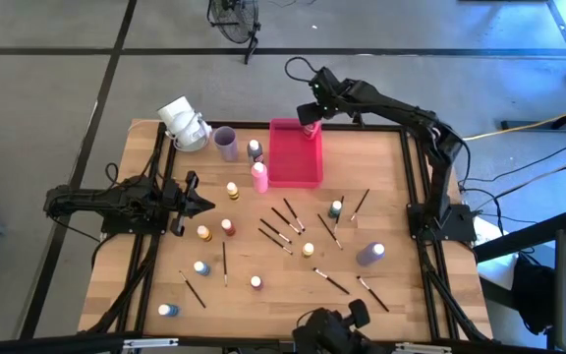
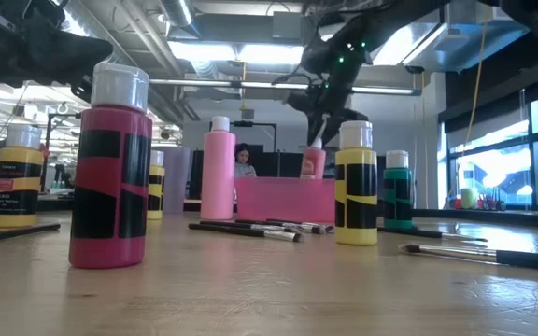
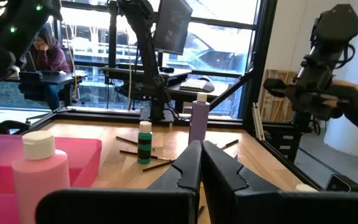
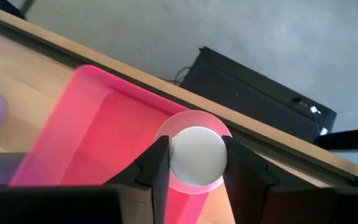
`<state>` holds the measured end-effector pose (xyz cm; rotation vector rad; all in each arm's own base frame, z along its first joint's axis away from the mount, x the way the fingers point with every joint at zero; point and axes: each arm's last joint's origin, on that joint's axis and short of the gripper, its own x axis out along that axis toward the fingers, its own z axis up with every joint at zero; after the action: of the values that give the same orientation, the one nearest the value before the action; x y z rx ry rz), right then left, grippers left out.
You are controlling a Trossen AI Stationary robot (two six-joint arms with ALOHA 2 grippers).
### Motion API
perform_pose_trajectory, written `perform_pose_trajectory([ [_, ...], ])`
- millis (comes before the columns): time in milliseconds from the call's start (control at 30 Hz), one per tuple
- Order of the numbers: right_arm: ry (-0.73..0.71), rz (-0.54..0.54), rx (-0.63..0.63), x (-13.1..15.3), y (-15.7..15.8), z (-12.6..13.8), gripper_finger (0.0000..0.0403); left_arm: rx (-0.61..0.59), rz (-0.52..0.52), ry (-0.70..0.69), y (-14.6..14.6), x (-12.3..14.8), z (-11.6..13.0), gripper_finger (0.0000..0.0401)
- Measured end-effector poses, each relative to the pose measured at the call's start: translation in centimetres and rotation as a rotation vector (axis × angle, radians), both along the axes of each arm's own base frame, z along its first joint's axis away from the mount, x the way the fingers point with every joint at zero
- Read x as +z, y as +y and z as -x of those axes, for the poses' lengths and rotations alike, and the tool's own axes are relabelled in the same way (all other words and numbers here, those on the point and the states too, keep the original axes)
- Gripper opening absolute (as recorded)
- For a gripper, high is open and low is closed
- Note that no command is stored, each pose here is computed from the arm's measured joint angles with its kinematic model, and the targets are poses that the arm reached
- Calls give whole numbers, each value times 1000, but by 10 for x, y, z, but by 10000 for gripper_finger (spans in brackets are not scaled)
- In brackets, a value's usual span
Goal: Pick & Place Paint Supplies
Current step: Put the dark pink paint bottle into the red bin
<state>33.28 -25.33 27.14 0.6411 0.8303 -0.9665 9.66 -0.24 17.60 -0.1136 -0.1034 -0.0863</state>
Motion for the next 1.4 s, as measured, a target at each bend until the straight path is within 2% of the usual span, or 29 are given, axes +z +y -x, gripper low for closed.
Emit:
perform_pose_trajectory([
  [1067, 27, 11, -12, -5, -4, 0, 123, 0, 0, 0, 0, 0, 0, 6],
  [1267, 10, 8, -5, -5, -2, -2, 205, 0, 0, 0, 0, 0, 0, 6],
  [1400, 4, 15, 8, -4, 0, -5, 244, 0, 0, 0, 0, 0, 0, 6],
])
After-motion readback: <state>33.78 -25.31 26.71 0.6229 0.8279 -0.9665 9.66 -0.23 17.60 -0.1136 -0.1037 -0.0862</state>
